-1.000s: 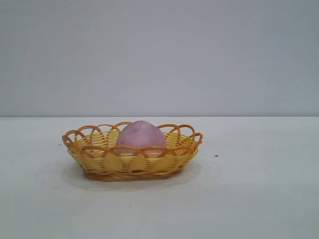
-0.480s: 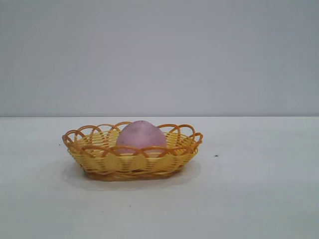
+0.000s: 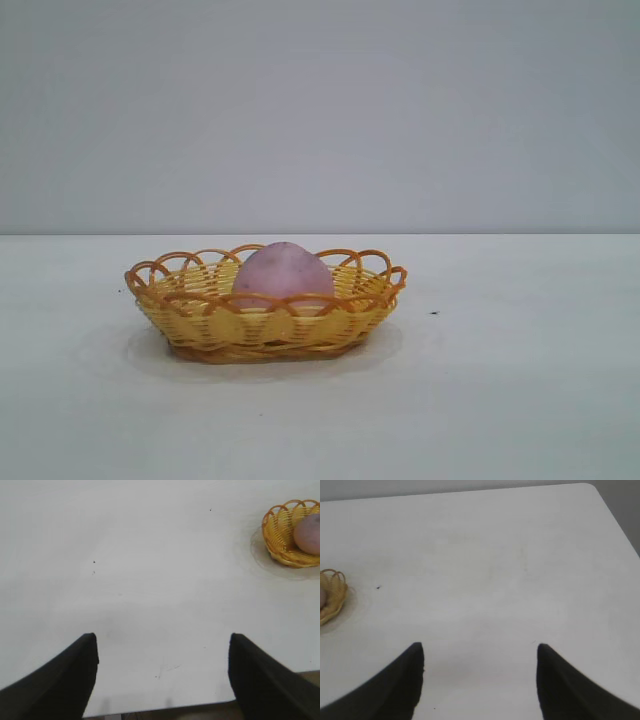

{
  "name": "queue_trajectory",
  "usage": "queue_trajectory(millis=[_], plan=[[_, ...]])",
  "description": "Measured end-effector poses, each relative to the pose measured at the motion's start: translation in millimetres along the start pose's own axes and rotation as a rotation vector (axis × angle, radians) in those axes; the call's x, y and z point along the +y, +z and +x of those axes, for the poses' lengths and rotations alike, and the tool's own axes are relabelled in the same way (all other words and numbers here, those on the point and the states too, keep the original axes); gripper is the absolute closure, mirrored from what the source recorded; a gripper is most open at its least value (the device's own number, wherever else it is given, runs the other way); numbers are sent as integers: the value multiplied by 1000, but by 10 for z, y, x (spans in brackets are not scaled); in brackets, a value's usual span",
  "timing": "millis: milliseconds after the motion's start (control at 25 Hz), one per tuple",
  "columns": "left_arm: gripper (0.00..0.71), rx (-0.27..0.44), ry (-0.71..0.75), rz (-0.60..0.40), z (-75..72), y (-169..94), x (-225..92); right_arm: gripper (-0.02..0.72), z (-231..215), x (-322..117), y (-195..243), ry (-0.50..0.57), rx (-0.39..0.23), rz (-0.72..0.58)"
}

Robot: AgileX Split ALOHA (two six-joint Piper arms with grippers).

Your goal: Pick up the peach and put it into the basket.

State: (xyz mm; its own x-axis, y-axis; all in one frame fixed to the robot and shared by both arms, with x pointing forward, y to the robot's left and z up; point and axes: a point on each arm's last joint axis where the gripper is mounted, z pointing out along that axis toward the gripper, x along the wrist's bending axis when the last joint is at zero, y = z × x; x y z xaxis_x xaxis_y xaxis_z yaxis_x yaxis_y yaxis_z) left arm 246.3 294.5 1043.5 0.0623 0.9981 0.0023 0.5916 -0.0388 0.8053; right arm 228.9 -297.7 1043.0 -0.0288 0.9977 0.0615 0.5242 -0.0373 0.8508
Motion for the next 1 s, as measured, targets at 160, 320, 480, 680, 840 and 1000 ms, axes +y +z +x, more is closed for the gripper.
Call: queue_trajectory(millis=[160, 320, 480, 680, 840, 1000], plan=[[177, 0, 0, -2, 0, -2, -2, 286, 0, 0, 0, 0, 0, 0], [177, 4, 5, -58, -9, -69, -49, 286, 0, 0, 0, 0, 0, 0], [177, 6, 8, -105, -16, -124, -93, 286, 0, -1, -2, 0, 0, -2], [177, 3, 11, -106, -16, -126, -95, 286, -2, -3, -1, -10, 16, 0], [177, -23, 28, -107, -13, -128, -96, 286, -6, -3, -2, -32, 52, 3], [177, -23, 28, -107, -13, -128, -96, 286, -5, -3, -2, -33, 56, 3]])
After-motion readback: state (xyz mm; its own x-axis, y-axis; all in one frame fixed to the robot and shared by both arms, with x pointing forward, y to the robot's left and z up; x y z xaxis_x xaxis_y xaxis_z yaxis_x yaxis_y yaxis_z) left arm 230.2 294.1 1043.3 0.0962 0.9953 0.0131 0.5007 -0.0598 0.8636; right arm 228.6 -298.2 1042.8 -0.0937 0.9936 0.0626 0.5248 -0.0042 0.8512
